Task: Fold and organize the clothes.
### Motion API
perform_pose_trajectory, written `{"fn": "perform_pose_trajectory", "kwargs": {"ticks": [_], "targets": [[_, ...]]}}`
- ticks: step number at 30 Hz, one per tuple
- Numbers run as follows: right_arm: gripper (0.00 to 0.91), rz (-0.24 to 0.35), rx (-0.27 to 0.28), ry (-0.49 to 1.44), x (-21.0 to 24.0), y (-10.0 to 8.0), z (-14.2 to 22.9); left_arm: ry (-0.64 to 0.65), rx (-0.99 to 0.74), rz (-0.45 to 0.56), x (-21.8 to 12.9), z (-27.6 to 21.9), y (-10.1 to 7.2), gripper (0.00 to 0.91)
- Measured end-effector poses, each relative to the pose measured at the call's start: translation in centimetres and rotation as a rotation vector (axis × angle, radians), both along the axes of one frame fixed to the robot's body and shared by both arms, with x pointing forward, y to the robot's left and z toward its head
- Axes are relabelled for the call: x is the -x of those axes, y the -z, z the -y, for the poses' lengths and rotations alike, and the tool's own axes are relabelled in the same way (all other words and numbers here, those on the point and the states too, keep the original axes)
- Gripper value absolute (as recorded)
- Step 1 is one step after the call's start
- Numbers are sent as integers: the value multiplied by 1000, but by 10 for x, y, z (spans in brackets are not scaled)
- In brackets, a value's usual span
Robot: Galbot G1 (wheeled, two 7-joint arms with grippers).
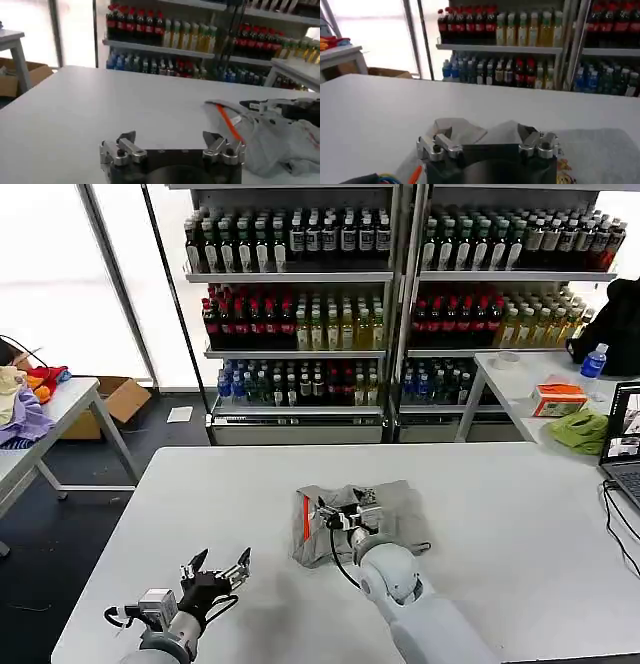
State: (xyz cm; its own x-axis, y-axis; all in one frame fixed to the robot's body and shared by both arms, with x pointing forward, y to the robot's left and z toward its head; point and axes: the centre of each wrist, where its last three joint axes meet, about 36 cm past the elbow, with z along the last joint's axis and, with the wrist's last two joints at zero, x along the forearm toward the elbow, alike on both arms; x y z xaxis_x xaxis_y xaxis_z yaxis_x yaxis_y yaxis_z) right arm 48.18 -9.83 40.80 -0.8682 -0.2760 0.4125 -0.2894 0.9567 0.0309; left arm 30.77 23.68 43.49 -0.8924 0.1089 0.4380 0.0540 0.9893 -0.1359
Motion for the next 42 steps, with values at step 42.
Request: {"fn": "perform_pose_trajectory", "kwargs": {"ticks": [42], "targets": [[907,181,2,316,75,-64,129,-45,-4,246,2,-11,-35,907]]}}
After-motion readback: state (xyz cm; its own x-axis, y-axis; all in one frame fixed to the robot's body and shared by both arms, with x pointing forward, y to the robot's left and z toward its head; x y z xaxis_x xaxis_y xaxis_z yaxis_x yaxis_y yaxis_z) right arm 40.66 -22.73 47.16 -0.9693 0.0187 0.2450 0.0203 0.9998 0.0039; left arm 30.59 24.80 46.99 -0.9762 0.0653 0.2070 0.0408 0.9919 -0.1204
